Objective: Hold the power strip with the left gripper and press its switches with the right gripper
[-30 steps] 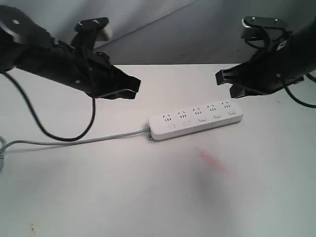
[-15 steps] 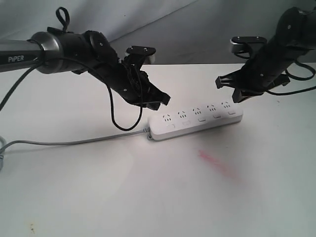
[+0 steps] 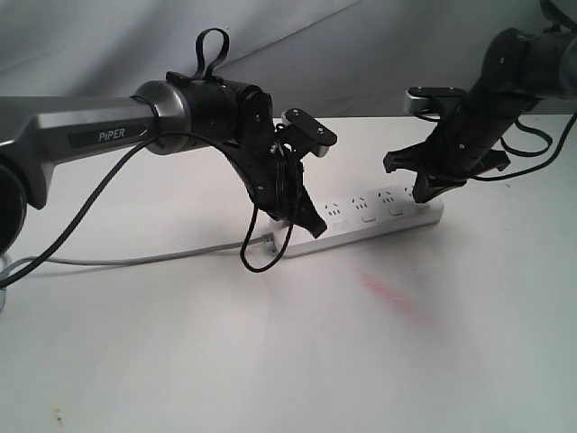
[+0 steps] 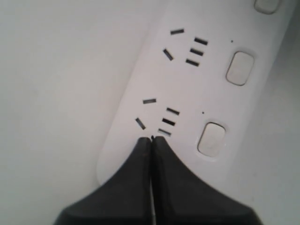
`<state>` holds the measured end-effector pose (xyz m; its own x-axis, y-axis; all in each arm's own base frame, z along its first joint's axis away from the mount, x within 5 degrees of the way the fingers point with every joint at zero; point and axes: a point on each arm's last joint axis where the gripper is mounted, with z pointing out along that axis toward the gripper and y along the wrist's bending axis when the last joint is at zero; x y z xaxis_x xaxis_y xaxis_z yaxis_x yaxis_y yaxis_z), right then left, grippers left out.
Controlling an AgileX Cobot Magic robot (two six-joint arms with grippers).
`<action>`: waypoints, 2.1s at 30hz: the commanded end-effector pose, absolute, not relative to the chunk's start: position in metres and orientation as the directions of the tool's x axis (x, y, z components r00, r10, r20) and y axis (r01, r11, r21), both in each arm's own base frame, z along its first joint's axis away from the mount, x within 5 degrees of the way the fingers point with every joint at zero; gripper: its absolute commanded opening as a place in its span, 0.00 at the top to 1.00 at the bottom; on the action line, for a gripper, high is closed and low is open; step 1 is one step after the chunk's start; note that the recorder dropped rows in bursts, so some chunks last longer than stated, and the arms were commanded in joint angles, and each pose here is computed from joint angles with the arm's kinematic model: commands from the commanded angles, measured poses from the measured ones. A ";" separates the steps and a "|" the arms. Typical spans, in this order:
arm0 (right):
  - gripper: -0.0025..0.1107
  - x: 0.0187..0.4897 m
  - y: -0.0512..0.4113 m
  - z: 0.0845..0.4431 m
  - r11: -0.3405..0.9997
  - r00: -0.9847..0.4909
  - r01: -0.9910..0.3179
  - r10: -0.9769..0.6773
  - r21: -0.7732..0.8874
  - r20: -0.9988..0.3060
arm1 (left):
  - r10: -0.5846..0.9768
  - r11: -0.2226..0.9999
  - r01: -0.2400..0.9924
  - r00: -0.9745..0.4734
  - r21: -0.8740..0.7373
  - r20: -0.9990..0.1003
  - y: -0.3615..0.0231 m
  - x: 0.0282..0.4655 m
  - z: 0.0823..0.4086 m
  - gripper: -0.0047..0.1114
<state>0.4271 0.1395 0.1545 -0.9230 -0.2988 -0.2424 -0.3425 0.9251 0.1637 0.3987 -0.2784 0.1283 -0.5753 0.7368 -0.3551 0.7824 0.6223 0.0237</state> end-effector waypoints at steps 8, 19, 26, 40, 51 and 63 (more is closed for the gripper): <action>0.98 0.430 0.137 0.138 0.931 -0.930 -0.334 -0.300 0.146 -0.212 | 0.747 0.623 0.782 -0.588 0.018 -0.311 -0.278 0.396 0.116 0.96; 0.98 0.432 0.130 0.138 0.945 -0.930 -0.321 -0.301 0.067 -0.210 | 0.747 0.623 0.782 -0.588 0.018 -0.311 -0.278 0.396 0.116 0.96; 0.98 0.430 0.134 0.128 0.948 -0.944 -0.298 -0.275 0.112 -0.182 | 0.747 0.623 0.782 -0.588 0.018 -0.311 -0.278 0.396 0.116 0.96; 0.98 0.423 0.131 0.106 0.947 -0.950 -0.305 -0.295 0.097 -0.100 | 0.747 0.623 0.782 -0.588 0.018 -0.311 -0.278 0.396 0.116 0.96; 0.98 0.416 0.153 0.105 0.929 -0.924 -0.368 -0.371 -0.051 -0.094 | 0.738 0.634 0.773 -0.599 0.014 -0.311 -0.278 0.396 0.116 0.96; 0.98 0.394 0.157 0.076 0.932 -0.928 -0.357 -0.362 -0.065 -0.091 | 0.732 0.642 0.767 -0.607 0.014 -0.310 -0.278 0.396 0.116 0.96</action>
<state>0.4118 0.1612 0.1219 -0.8958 -0.3714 -0.2441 -0.3643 0.9282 -0.0755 0.3995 -0.2781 0.1269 -0.5964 0.7218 -0.3510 0.7660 0.6425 0.0198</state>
